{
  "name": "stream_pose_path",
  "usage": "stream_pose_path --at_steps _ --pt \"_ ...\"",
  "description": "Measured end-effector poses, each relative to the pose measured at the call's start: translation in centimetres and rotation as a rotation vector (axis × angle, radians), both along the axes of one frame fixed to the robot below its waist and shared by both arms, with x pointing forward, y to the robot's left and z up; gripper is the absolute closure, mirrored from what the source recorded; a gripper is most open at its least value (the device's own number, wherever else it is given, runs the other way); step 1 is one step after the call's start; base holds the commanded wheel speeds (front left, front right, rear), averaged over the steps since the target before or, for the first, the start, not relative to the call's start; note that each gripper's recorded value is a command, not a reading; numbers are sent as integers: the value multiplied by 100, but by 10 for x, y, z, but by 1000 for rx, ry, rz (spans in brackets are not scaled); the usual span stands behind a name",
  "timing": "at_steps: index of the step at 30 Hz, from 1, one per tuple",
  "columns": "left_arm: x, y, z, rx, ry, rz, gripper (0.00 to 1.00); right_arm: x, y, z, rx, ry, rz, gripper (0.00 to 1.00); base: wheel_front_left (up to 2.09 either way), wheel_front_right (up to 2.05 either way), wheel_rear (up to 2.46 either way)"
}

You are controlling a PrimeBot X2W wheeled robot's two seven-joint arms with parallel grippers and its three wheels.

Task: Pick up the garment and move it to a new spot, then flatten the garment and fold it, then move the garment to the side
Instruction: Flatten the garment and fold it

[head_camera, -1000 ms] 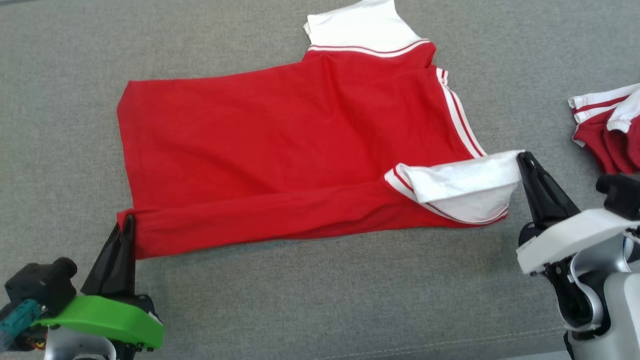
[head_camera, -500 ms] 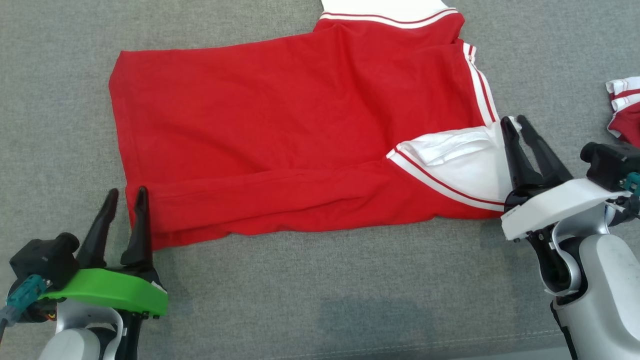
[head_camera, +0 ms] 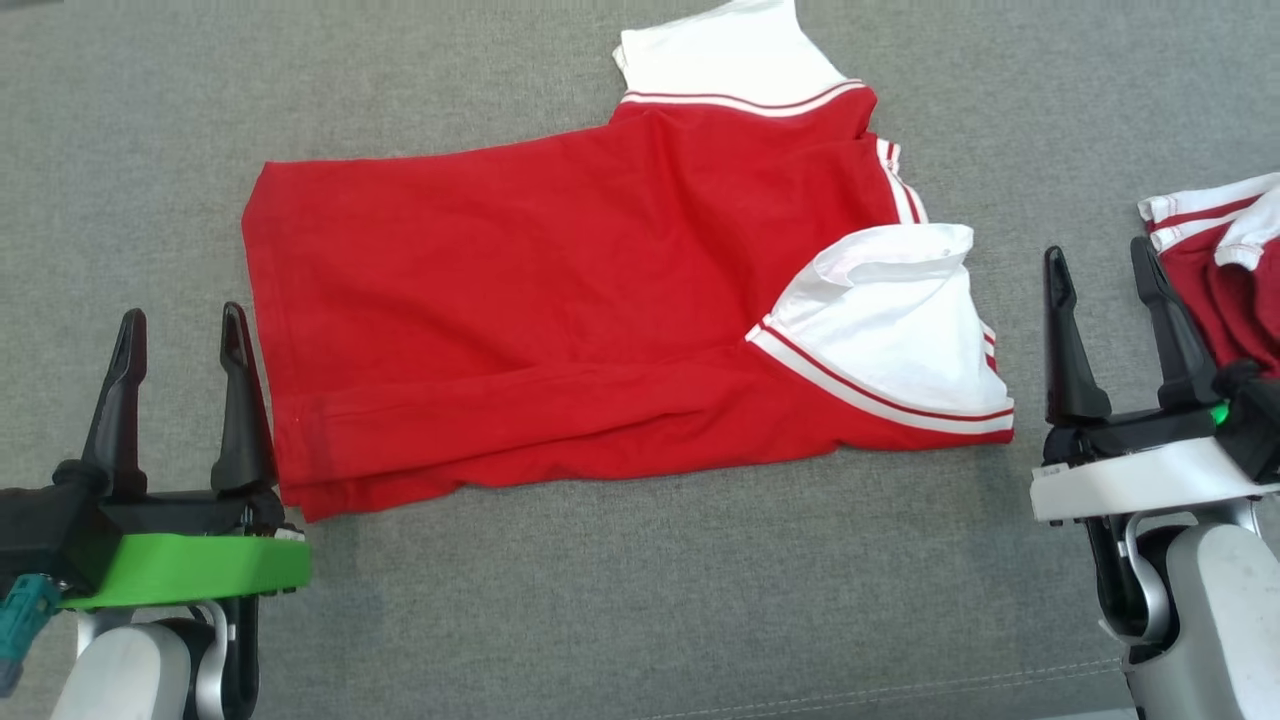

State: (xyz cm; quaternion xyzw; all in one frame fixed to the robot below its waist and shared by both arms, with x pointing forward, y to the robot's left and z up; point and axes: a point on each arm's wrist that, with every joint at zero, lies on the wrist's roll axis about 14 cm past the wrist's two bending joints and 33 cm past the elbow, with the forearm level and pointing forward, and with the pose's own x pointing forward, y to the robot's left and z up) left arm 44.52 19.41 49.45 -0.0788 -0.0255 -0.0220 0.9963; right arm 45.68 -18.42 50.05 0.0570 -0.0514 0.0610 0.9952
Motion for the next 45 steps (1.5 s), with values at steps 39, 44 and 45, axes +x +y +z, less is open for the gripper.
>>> stream_pose_path --at_steps 39,44,45 --pt "-46 -15 -112 -19 340 -65 0 -30 14 -106 56 334 14 0 0 0 0" --pt "-50 -12 -138 -54 422 -55 0 -26 21 -123 71 385 27 0 0 0 0" --pt "-48 -12 -141 -62 428 -54 11 -24 22 -125 78 392 28 0 0 0 0"
